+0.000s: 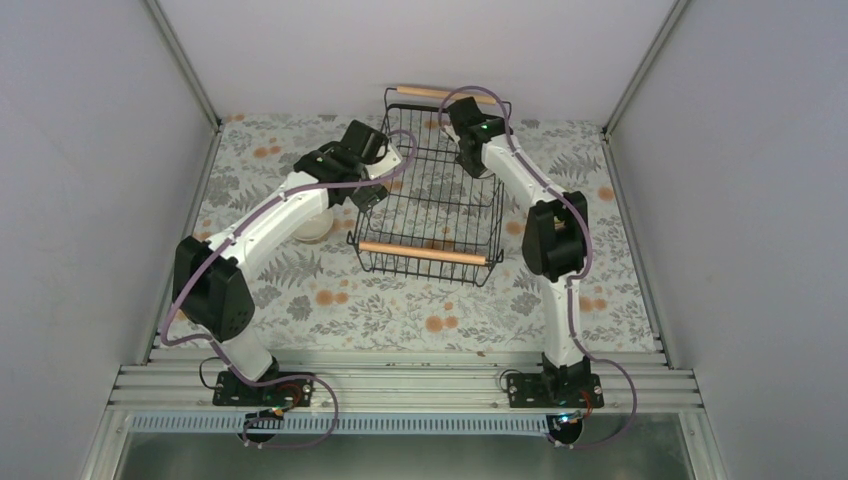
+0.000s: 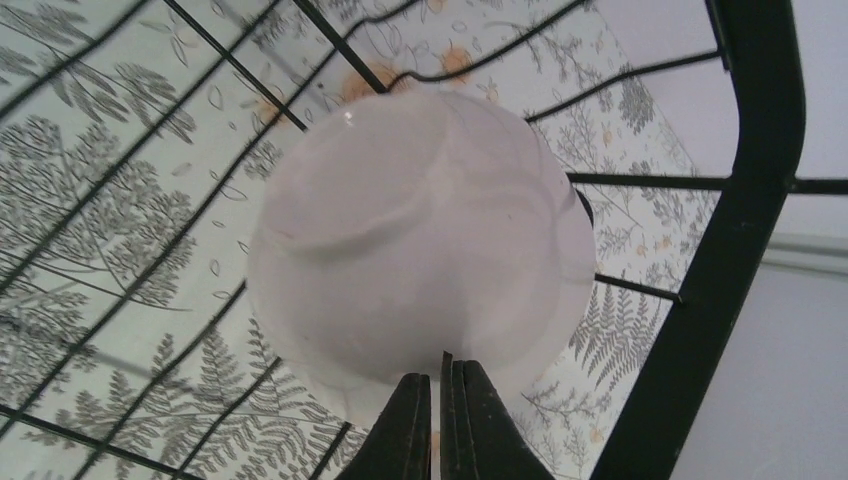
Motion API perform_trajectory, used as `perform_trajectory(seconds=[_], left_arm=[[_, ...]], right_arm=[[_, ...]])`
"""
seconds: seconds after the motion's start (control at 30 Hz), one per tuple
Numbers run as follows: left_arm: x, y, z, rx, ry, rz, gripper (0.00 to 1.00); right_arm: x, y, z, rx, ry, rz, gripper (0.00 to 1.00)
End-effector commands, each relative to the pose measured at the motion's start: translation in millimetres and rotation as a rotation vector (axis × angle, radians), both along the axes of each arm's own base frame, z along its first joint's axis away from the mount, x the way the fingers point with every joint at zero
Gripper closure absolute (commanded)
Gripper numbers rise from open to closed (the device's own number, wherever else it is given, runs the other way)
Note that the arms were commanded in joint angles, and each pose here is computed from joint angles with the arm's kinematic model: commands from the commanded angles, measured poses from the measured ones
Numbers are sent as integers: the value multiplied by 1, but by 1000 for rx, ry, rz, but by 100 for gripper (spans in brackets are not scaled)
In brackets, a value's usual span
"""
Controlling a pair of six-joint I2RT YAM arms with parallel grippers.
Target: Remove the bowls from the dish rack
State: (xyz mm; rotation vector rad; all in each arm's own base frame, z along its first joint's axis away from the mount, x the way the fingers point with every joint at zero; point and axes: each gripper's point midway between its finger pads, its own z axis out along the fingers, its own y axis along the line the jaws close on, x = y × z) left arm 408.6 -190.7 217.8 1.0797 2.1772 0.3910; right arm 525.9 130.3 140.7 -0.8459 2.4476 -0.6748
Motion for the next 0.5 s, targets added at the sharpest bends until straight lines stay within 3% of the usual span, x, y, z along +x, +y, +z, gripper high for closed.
perform_trajectory(seconds=[0.0,0.47], left_arm=[[2,-3,0,-12,-7,13,0],[0,0,2,-9,-15,17,0]], right_arm=[[5,19,4,23,-20,33,96],[-7,-3,19,-64,-59,-22,96]])
